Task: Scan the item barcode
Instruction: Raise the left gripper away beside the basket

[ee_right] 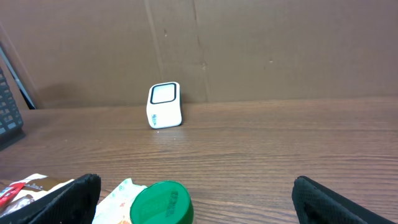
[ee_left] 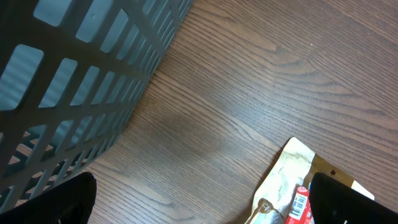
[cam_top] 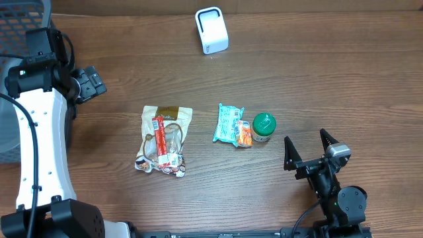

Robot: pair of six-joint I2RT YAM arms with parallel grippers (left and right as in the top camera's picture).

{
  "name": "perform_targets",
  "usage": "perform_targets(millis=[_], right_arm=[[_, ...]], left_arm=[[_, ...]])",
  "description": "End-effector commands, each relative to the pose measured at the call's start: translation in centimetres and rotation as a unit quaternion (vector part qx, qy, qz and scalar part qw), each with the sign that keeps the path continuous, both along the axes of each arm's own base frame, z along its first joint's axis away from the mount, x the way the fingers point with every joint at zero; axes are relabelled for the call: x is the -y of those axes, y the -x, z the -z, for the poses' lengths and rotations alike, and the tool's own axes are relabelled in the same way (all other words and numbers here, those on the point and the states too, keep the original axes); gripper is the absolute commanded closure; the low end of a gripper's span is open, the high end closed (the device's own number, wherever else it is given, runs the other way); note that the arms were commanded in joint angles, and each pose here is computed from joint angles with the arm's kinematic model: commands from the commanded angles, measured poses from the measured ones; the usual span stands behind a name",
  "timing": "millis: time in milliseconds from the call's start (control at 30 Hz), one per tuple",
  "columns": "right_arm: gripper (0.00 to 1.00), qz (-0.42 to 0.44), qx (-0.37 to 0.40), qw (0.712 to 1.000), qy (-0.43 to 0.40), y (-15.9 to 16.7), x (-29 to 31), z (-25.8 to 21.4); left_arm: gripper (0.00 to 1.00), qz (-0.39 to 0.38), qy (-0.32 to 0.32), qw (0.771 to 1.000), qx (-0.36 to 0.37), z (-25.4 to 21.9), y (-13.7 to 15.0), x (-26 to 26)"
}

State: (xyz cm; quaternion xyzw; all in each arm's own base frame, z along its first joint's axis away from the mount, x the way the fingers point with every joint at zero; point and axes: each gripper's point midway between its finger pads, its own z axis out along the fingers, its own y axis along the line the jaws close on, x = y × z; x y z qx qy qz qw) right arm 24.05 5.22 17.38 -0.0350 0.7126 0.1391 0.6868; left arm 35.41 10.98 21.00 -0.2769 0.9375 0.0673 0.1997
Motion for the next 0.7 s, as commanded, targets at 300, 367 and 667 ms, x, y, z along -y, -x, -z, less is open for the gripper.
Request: perform_targets(millis=[300,367,667], right_arm=[[0.0,0.006,0.0,1.0,-0.002,-0.07,0.22,0.27],[0.0,0.006,0.0,1.0,-0.002,-0.07,0.22,0.27],[0.0,0.003,0.001,1.0,-0.002,-0.04,0.11,0.23]], left_arm=[[0.0,0.002,-0.01,1.0,0.007,-0.69,-0.26,-0.43],[0.0,0.002,-0.01,1.0,0.007,-0.69,-0.26,-0.44],[0.01,0.002,-0.01,1.0,0.007,-0.69,-0.26,-0.44]])
